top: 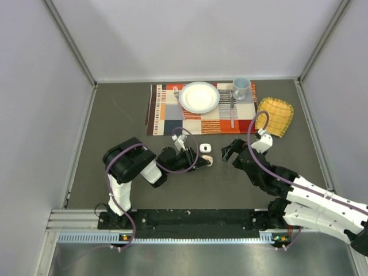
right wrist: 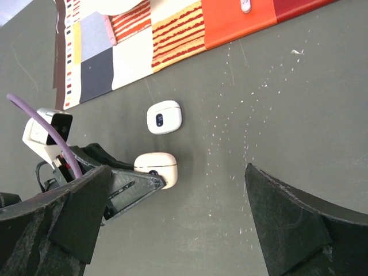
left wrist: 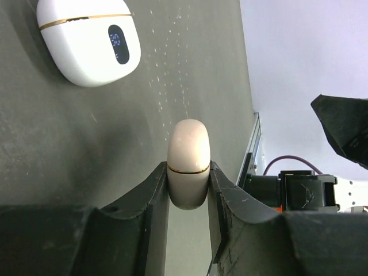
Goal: Insert the wireless bluetooth earbuds into the charging case
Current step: Place the charging case with the earbuds at the center of the board, then reset both arms
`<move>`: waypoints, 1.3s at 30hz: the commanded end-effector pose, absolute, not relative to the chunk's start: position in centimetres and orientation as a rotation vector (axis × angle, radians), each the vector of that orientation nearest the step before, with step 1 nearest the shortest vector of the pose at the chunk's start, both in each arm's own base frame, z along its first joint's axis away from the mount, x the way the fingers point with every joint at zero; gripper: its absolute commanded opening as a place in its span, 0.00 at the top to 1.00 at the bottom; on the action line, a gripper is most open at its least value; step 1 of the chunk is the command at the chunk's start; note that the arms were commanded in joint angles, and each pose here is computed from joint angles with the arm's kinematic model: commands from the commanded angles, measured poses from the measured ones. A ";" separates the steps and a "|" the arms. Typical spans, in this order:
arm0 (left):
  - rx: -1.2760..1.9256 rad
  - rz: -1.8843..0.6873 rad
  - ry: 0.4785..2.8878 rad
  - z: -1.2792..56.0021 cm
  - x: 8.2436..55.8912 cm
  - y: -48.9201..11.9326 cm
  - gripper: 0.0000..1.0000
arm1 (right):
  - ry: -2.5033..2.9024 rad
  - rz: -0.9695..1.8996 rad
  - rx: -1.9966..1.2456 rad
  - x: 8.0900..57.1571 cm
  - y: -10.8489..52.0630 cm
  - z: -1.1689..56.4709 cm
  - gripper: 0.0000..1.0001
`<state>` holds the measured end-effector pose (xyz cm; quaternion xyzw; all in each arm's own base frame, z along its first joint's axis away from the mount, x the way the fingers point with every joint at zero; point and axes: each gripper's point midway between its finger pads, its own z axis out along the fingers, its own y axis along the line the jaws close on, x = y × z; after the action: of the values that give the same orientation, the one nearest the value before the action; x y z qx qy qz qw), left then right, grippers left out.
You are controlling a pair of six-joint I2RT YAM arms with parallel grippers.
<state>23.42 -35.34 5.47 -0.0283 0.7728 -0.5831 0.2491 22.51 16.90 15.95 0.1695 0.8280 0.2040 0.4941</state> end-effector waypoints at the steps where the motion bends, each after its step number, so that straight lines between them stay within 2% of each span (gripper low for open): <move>1: -0.069 -1.580 2.073 6.4 23.8 -35.6 0.67 | 1.966 0.495 0.428 22.8 16.3 17.0 0.01; 13: -0.062 -1.416 2.172 4.5 23.8 -34.6 0.61 | 1.936 0.532 0.465 22.5 15.7 17.5 0.01; 15: -0.057 -1.389 2.192 4.2 23.7 -34.4 0.57 | 1.927 0.535 0.473 22.4 15.5 17.5 0.01; 24: -0.028 -1.362 2.220 3.8 22.8 -33.6 0.56 | 1.911 0.545 0.494 22.2 15.1 17.6 0.01; 33: 0.061 -1.353 2.228 4.1 19.7 -32.0 0.56 | 1.909 0.536 0.504 22.3 14.9 17.4 0.01; 39: 0.116 -1.246 2.230 5.1 18.8 -30.4 0.55 | 1.918 0.521 0.508 22.3 14.8 17.0 0.01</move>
<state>18.81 -31.44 3.91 0.0226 0.8365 -0.4861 0.2521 22.04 15.32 17.14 0.2000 0.8031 0.2260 0.5137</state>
